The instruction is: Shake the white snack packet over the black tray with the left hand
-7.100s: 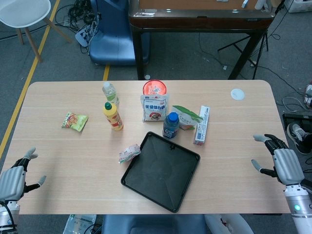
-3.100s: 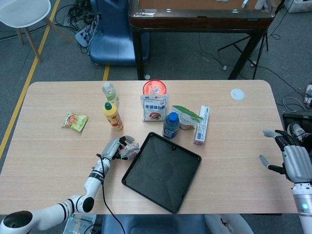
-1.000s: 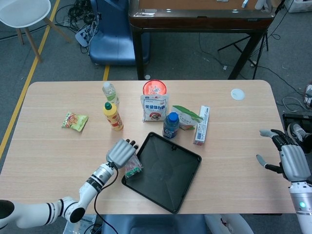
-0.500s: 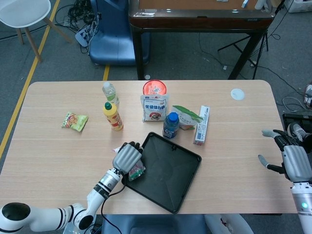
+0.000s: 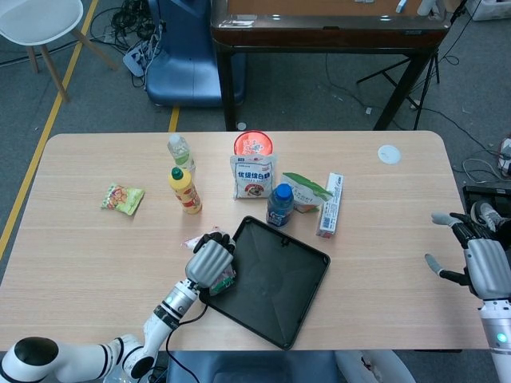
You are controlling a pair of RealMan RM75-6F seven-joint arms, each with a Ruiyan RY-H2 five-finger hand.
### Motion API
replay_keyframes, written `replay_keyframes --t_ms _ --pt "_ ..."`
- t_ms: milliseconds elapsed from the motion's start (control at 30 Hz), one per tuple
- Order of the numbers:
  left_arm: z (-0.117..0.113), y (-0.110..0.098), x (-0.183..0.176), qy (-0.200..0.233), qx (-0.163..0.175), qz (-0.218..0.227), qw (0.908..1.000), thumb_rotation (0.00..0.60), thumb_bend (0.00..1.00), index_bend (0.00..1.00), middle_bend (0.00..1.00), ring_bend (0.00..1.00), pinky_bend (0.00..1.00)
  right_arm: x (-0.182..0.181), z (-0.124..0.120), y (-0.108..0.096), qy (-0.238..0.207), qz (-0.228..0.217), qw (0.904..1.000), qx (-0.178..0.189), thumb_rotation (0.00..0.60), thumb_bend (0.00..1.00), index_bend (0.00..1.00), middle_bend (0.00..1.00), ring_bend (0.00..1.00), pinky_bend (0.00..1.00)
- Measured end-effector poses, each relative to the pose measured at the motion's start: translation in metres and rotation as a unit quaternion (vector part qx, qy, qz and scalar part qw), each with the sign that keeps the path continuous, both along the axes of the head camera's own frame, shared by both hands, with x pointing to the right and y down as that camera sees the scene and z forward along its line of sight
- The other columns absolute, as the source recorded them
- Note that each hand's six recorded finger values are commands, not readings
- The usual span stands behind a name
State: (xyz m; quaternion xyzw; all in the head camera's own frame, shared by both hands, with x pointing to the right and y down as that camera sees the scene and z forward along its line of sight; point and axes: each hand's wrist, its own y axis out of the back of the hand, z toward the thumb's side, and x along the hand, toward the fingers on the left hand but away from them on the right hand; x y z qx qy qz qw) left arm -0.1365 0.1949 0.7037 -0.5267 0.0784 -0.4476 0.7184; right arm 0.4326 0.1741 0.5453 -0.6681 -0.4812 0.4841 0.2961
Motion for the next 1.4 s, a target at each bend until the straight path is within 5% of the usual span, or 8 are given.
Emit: replay_keyframes --t_ms 633,1067,1400 --pt "0.009 0.01 0.001 -0.025 0.047 0.046 0.9975 0.6 0.27 0.34 0.56 0.56 0.84 0.002 -0.001 0.0 0.0 0.003 1.0 0.001 0.6 0.26 0.23 0.29 0.16 0.2" --pt "0.008 0.006 0.001 0.042 -0.034 -0.006 0.9985 0.6 0.27 0.34 0.56 0.56 0.84 0.004 -0.001 0.001 0.002 0.006 1.0 0.003 0.6 0.26 0.23 0.29 0.16 0.2" --pt "0.006 -0.016 -0.008 0.121 -0.126 -0.099 0.9796 0.6 0.27 0.34 0.56 0.55 0.84 0.004 -0.002 0.001 0.003 0.007 1.0 0.004 0.6 0.26 0.23 0.29 0.16 0.2"
